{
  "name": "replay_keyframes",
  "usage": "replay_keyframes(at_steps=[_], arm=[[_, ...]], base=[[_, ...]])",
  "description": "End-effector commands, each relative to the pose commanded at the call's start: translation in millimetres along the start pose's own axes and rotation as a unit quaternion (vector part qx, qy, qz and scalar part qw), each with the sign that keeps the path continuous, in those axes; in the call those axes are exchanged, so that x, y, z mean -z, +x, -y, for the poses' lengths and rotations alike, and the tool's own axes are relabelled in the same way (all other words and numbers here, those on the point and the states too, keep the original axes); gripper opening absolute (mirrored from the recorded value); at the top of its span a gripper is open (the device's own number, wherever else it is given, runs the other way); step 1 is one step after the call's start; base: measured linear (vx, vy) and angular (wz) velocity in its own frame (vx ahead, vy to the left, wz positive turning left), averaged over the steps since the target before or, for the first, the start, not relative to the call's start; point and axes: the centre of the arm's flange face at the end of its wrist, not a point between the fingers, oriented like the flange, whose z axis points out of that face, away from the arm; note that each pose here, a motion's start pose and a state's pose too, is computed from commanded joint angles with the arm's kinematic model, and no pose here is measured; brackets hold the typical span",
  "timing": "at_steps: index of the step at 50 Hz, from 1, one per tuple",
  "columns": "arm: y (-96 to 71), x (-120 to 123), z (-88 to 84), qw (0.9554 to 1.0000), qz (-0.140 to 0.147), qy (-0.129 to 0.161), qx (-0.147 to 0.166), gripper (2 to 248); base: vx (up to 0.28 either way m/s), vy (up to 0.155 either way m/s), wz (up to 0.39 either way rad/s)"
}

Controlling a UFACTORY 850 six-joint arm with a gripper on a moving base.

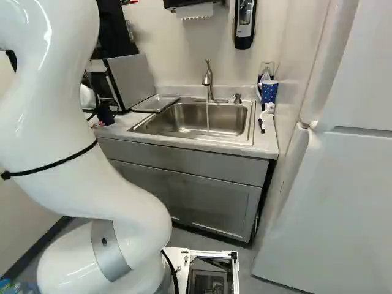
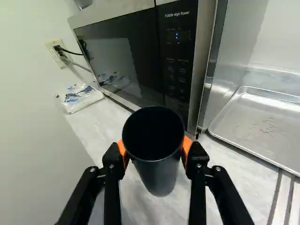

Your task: Rinse the cup and place it in the tray

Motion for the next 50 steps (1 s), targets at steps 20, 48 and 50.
replay_keyframes(at_steps=[20,48,50], arm=[[0.0,0.0,0.0,1.0,0.0,0.0,0.0,137],[-1.3,0.0,0.0,1.0,0.007,0.0,0.0,247],[-2.0,0.0,0.1,0.9999,0.011,0.0,0.001,247]], base=[[0.0,0.0,0.0],[0.0,0.0,0.0],[0.0,0.0,0.0]])
